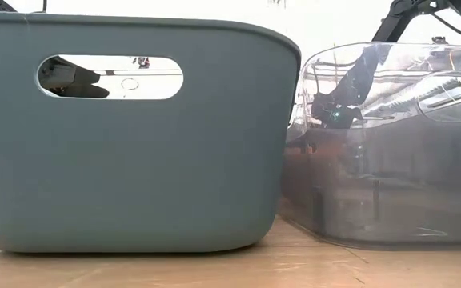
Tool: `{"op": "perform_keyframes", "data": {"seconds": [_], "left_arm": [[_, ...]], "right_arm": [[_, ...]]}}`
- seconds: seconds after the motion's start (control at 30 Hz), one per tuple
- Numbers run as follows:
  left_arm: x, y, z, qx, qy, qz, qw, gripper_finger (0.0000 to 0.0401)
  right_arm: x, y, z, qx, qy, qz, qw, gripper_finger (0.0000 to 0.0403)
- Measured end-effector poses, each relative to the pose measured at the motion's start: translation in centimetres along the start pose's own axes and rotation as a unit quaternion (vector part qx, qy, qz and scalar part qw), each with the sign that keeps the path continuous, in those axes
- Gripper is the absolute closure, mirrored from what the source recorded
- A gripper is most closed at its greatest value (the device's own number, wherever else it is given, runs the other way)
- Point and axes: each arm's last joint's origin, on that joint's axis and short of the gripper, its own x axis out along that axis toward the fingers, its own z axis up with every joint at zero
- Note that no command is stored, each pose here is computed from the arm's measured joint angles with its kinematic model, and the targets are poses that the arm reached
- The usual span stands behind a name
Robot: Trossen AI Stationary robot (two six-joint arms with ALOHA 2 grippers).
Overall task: Pick & Place Travel size toiletries
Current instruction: Put the top nail cutter into the orange bin
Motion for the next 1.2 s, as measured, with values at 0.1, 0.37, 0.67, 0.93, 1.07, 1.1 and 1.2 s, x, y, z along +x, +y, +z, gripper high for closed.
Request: {"op": "perform_keyframes", "data": {"seconds": [0.1,0.37,0.67,0.93,1.07,1.1,1.2], "left_arm": [[0.0,0.0,0.0,0.000,0.000,0.000,1.000,0.0127],[0.0,0.0,0.0,0.000,0.000,0.000,1.000,0.0128],[0.0,0.0,0.0,0.000,0.000,0.000,1.000,0.0127],[0.0,0.0,0.0,0.000,0.000,0.000,1.000,0.0127],[0.0,0.0,0.0,0.000,0.000,0.000,1.000,0.0127],[0.0,0.0,0.0,0.000,0.000,0.000,1.000,0.0128],[0.0,0.0,0.0,0.000,0.000,0.000,1.000,0.0127]], "right_arm": [[-0.5,0.0,0.0,-0.001,0.000,0.000,1.000,0.0365],[-4.4,1.5,1.0,-0.019,-0.044,0.024,0.999,0.0361],[-8.8,5.9,0.9,-0.082,-0.088,0.065,0.991,0.0362],[-11.0,10.2,-3.5,-0.150,-0.088,0.119,0.978,0.0363],[-12.9,11.8,-5.4,-0.171,-0.105,0.150,0.968,0.0363],[-13.4,12.0,-5.9,-0.173,-0.110,0.158,0.966,0.0363],[-14.8,12.6,-7.4,-0.189,-0.125,0.180,0.957,0.0363]]}}
